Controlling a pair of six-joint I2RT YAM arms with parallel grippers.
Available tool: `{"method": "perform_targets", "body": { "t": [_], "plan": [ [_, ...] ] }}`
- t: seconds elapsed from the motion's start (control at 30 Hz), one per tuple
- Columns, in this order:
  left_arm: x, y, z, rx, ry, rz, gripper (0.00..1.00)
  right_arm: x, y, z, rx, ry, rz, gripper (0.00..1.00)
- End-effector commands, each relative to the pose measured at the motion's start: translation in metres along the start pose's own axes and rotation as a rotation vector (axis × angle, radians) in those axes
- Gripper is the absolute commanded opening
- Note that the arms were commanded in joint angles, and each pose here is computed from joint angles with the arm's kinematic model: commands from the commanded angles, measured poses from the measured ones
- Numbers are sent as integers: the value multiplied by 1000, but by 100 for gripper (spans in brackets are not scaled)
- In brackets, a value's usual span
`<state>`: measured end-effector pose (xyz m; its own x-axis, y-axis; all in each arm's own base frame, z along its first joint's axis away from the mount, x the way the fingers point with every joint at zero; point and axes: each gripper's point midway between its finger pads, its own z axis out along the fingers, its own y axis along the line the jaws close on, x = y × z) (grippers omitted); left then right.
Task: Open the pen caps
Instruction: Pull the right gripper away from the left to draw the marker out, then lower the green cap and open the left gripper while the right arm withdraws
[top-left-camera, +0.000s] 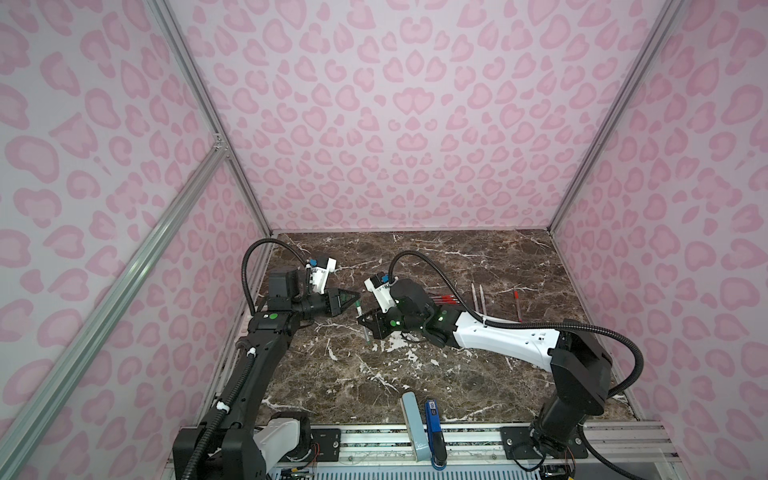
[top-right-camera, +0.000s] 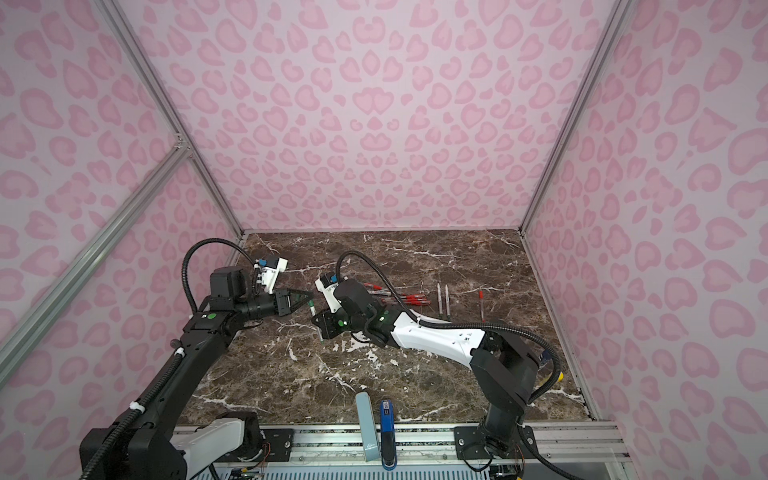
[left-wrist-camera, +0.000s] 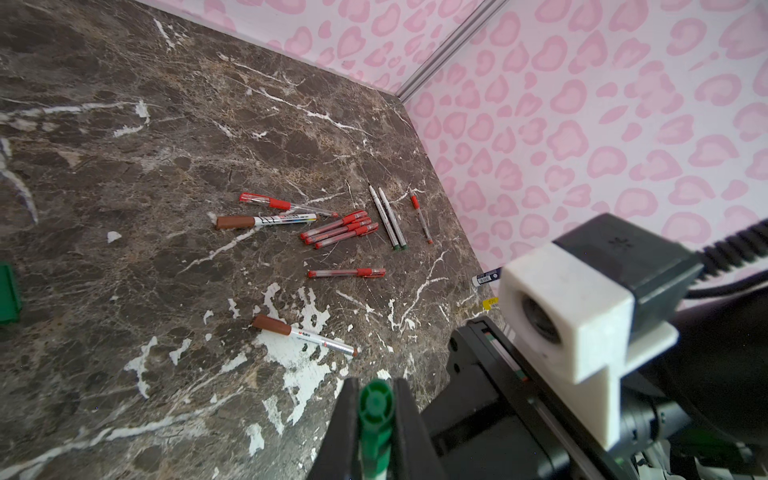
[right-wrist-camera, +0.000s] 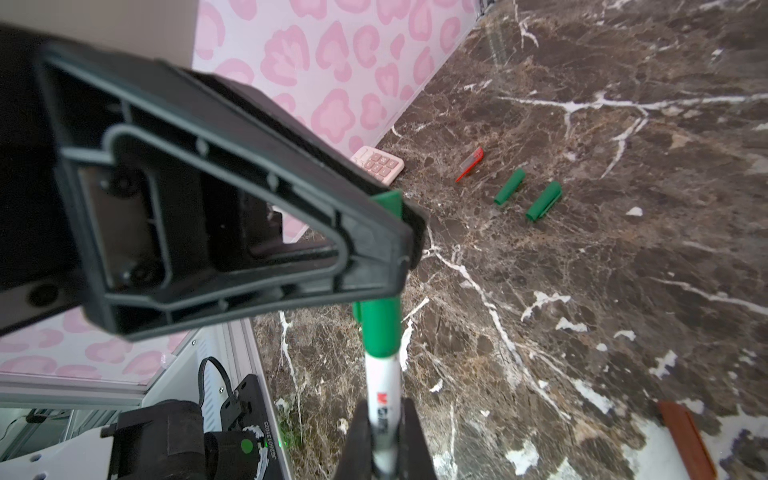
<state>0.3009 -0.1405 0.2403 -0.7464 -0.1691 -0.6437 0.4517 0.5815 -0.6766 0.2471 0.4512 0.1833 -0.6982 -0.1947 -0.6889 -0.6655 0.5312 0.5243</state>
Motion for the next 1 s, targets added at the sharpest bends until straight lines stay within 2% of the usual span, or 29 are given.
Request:
{"method": "perform_targets", "body": {
  "t": [0.0, 0.07, 0.17, 0.27, 0.4, 0.53, 0.67, 0.87, 0.97],
  "plan": [
    [-34, -6, -6, -17, -93, 83, 3, 46, -27, 5, 83, 143, 49, 0],
    [-43, -2, -8, -54, -90, 75, 3, 55, -30, 6, 96, 172, 47, 0],
    [-55, -2, -12, -101, -90, 111, 4, 59, -31, 2, 89, 155, 59, 0],
    [-55, 12, -10, -157, -106, 108, 3, 56, -36, -4, 94, 146, 66, 0],
    [-43, 37, 0, -233, -33, 76, 3, 37, -38, -26, 128, 82, 51, 0],
    [-32, 65, 14, -328, 20, 75, 3, 35, -53, -48, 166, 67, 81, 0],
    [-23, 97, 23, -440, 99, 24, 3, 34, -65, -78, 231, 21, 88, 0],
    [-7, 123, 49, -477, 248, -19, 3, 43, -87, -114, 321, 33, 109, 0],
    [3, 146, 64, -539, 316, -33, 3, 48, -97, -126, 353, 30, 114, 0]
  ]
}}
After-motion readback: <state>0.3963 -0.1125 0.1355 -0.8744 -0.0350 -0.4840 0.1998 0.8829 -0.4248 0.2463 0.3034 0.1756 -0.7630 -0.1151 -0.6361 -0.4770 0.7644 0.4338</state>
